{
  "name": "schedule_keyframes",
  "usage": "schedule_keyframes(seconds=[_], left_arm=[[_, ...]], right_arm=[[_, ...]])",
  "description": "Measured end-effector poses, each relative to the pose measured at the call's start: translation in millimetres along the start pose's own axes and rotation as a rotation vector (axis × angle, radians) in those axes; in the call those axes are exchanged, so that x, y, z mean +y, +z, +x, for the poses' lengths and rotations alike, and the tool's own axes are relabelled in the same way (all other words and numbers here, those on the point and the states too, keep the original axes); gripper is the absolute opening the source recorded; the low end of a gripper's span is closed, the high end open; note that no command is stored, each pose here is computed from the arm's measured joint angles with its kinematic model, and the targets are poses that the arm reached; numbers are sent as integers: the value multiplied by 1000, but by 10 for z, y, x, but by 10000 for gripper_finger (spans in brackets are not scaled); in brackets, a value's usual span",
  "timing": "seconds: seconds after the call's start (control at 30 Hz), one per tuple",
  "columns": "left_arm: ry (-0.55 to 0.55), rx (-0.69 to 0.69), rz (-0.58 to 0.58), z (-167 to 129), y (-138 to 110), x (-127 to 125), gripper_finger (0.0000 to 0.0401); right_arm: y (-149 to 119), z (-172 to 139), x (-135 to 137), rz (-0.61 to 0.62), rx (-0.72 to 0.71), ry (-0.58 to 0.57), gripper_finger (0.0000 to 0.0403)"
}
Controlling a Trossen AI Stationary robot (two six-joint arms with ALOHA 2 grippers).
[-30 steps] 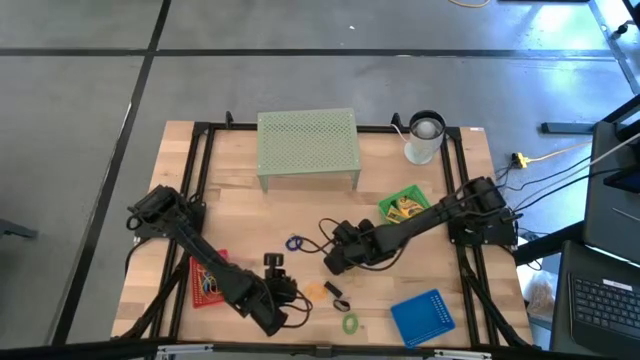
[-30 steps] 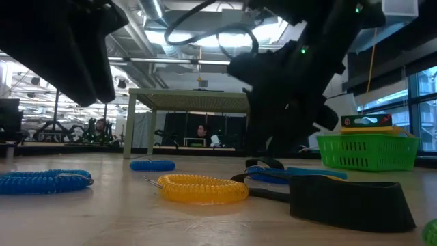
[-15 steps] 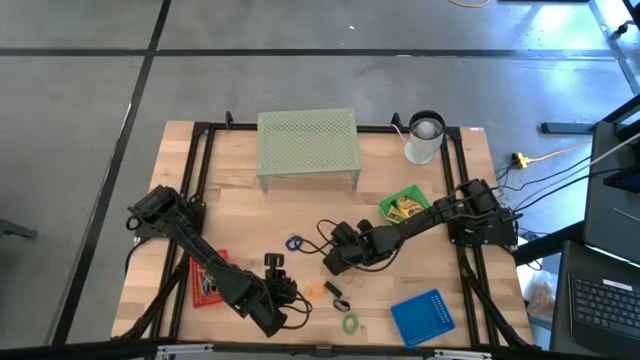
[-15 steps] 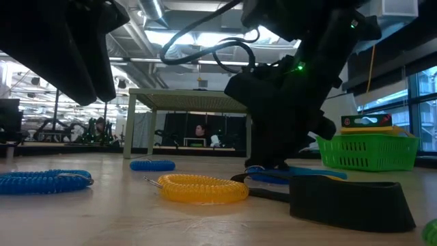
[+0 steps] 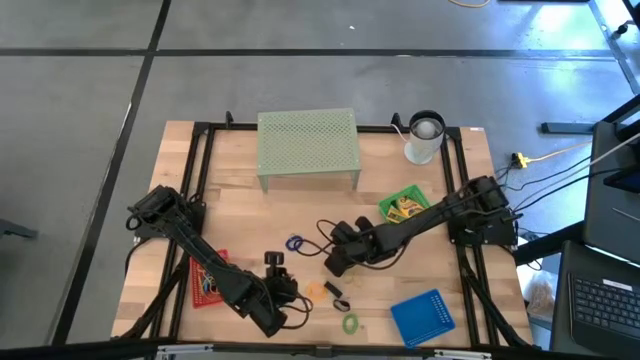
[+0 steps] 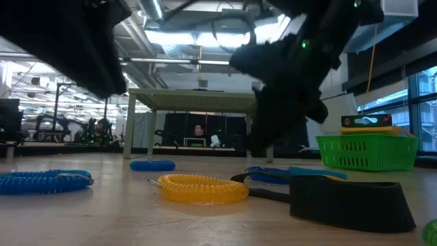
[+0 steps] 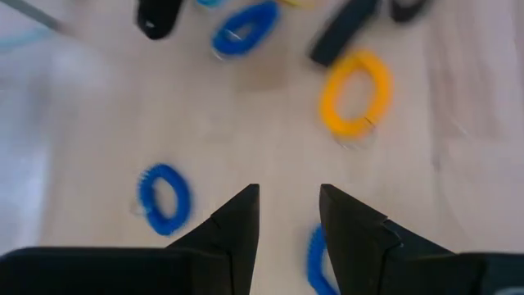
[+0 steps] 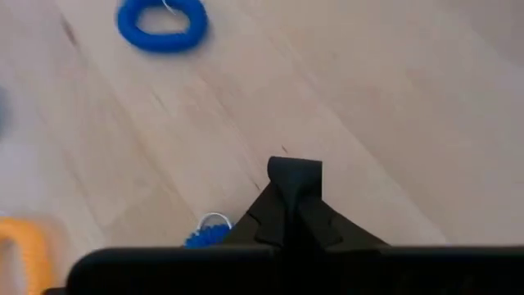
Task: Pick & Place Office Desk Supplies
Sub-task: Put the black rubber band into the red bin
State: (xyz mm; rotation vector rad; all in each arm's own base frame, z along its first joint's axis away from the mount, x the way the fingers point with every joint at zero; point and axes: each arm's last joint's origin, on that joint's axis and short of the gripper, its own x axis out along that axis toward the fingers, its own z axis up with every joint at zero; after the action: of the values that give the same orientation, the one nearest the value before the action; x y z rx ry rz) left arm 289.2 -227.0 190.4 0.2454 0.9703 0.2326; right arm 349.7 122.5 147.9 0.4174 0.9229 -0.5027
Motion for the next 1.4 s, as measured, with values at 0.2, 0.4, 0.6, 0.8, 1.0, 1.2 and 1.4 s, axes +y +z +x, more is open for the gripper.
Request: schedule_keyframes(seconds=[0.2, 0.4, 0.6, 0.8, 1.0, 1.2, 1.4], left_arm=[[117, -84, -44, 30, 55, 67, 124], [76, -142, -41, 123, 228, 125, 151], [32, -265, 14, 158, 436, 137, 191], [16, -353, -11, 168, 574, 166, 203], [-27, -356, -15, 165, 586, 153, 192], [-87, -363, -10, 159, 606, 135, 174], [-89, -382, -26, 173, 645, 163, 156]], right_arm=[[32, -252, 63, -49, -39, 66, 3], [-1, -492, 159, -94, -46, 168, 3], [-68, -668, 303, -217, -80, 294, 3], [-118, -772, 456, -302, -161, 400, 5], [-175, -817, 504, -364, -175, 428, 5], [-175, -827, 517, -438, -201, 432, 6], [-174, -830, 522, -540, -228, 426, 6]])
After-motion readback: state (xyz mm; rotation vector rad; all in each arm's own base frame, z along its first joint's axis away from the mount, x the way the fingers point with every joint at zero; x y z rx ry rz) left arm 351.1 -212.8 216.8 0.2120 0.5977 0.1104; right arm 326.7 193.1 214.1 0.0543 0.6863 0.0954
